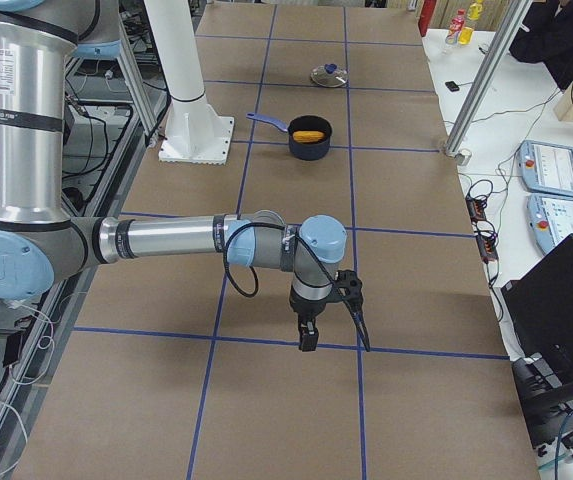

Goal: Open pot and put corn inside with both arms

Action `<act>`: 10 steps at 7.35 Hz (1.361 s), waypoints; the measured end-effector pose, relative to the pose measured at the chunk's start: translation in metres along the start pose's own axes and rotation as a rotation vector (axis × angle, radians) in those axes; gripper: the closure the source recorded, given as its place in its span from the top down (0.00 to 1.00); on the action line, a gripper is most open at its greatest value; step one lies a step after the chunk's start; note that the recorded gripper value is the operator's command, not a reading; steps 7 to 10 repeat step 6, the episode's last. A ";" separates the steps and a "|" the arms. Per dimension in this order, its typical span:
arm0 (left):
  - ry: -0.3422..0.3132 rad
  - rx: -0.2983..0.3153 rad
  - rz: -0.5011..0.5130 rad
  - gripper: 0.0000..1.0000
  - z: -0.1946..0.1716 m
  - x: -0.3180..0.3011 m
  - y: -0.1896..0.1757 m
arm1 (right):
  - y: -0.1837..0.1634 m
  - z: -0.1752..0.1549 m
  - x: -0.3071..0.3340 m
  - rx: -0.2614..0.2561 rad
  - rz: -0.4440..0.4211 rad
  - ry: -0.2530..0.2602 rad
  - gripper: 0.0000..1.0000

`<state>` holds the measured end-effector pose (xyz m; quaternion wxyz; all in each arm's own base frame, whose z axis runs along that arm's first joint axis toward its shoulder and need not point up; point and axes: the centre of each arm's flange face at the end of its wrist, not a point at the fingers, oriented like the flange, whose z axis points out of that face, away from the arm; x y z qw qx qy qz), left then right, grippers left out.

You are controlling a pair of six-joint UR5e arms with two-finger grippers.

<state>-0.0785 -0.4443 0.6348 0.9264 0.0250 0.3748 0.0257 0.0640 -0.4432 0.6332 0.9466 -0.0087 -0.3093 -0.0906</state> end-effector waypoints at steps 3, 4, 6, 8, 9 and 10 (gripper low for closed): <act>-0.001 0.000 0.000 0.99 0.000 0.000 0.000 | -0.001 -0.001 0.000 0.002 -0.001 0.000 1.00; -0.001 0.001 0.001 0.99 0.000 0.000 0.000 | -0.001 -0.001 -0.001 0.003 -0.002 0.001 1.00; -0.001 0.002 0.002 0.99 -0.001 0.001 0.000 | -0.003 0.001 0.001 0.013 -0.010 0.003 1.00; -0.001 0.002 0.002 0.99 -0.001 0.001 0.000 | -0.003 0.001 0.001 0.013 -0.010 0.003 1.00; -0.001 0.002 0.002 0.99 -0.001 0.001 0.000 | -0.003 0.001 0.001 0.013 -0.010 0.003 1.00; -0.001 0.002 0.002 0.99 -0.001 0.001 0.000 | -0.003 0.001 0.001 0.013 -0.010 0.003 1.00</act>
